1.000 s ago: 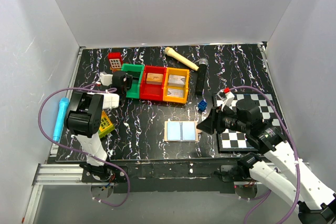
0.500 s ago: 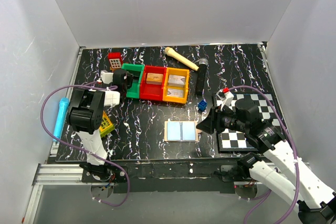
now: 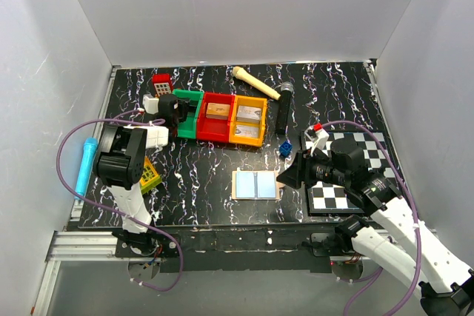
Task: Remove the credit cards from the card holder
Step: Place the credit card in the storage box.
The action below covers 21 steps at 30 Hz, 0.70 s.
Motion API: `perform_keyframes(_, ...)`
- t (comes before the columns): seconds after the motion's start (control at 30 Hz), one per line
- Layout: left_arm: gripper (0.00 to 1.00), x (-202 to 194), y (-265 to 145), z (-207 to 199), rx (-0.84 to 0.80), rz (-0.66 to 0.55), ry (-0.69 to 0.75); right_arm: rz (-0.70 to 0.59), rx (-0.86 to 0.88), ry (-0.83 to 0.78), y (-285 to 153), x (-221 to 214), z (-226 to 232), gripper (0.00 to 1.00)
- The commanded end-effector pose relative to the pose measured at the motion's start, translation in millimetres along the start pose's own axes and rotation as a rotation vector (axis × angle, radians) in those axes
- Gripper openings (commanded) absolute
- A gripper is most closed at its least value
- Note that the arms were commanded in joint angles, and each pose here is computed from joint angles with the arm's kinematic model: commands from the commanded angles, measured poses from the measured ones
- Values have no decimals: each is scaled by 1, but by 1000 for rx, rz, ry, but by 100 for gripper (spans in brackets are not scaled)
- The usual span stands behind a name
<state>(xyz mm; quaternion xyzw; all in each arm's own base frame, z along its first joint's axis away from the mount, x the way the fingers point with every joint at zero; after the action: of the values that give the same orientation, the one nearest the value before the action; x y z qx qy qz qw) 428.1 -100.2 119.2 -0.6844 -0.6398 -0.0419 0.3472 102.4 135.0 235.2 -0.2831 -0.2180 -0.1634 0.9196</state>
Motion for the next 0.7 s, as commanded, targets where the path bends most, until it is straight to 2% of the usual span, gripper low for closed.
perform_keyframes(0.0, 38, 0, -6, 27, 129, 47, 24, -35, 35, -26, 0, 6, 6, 57)
perform_keyframes(0.43, 47, 3, -25, 31, 206, 112, 57, -34, 55, -20, 1, 6, 9, 57)
perform_keyframes(0.67, 47, 11, -44, 21, 151, 108, 58, -34, 51, -17, -1, 5, 8, 57)
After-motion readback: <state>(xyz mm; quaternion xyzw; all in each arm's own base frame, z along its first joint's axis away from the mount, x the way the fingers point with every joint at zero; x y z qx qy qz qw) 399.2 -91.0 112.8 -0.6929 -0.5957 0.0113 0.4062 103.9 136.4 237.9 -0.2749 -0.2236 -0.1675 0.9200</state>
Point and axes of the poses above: each gripper's point midway between its finger pads, its own y axis out along the fingers, its own z axis along the line the jaws close on, x = y × z, the point moved 9 cm from there along -y, back along the fingers, and after that the axes turned 15 degrees about y, right-handed, at the moved point
